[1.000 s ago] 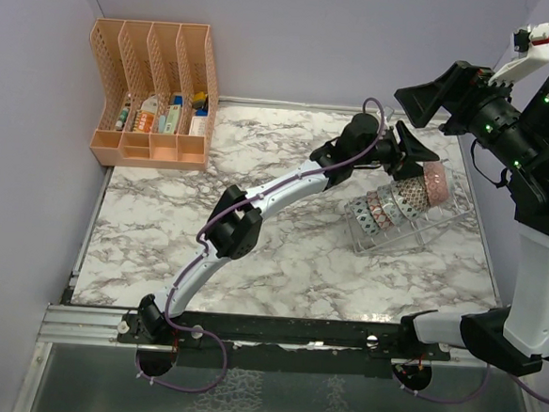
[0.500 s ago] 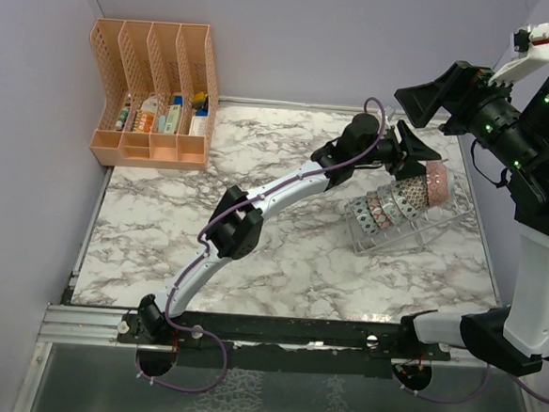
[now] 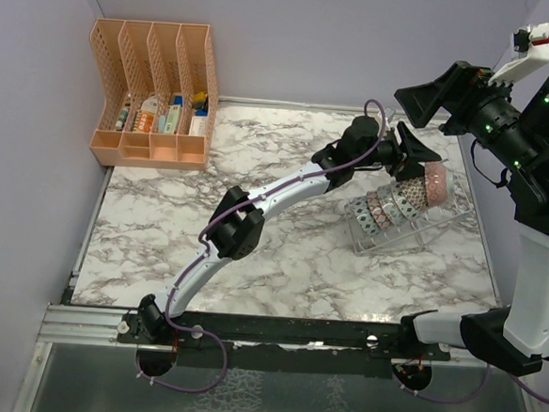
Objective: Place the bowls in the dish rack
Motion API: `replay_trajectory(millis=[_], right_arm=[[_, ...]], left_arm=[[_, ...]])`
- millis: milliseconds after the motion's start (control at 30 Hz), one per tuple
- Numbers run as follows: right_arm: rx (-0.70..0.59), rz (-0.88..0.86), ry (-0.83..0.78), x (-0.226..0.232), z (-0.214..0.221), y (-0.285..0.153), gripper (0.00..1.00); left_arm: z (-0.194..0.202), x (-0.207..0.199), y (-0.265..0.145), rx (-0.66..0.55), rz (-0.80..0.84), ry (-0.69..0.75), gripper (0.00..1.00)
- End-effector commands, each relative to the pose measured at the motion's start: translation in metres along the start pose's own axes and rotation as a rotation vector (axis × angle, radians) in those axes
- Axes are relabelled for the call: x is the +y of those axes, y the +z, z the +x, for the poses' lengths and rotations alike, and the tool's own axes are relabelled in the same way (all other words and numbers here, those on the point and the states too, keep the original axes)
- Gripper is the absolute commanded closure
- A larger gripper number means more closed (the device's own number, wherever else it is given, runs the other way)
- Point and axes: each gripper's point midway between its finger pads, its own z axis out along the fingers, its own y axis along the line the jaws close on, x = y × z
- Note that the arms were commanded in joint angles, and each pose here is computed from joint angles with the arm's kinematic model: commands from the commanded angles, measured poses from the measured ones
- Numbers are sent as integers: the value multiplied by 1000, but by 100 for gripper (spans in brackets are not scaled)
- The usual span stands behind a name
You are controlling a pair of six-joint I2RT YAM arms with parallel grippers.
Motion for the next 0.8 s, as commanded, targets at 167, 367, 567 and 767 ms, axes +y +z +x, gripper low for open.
replay_trajectory(millis=[167, 367, 567, 767], right_arm=[[-3, -18, -12, 2, 0, -1, 1], [1, -17, -9, 2, 1, -1, 1], [2, -18, -8, 1, 2, -1, 1], [-1, -19, -7, 2, 2, -2, 0]], left_arm=[[3, 12, 0, 2, -30, 35, 44], [1, 21, -2, -4, -58, 41, 44], [1, 23, -2, -6, -68, 43, 44], [1, 22, -2, -5, -65, 45, 44]])
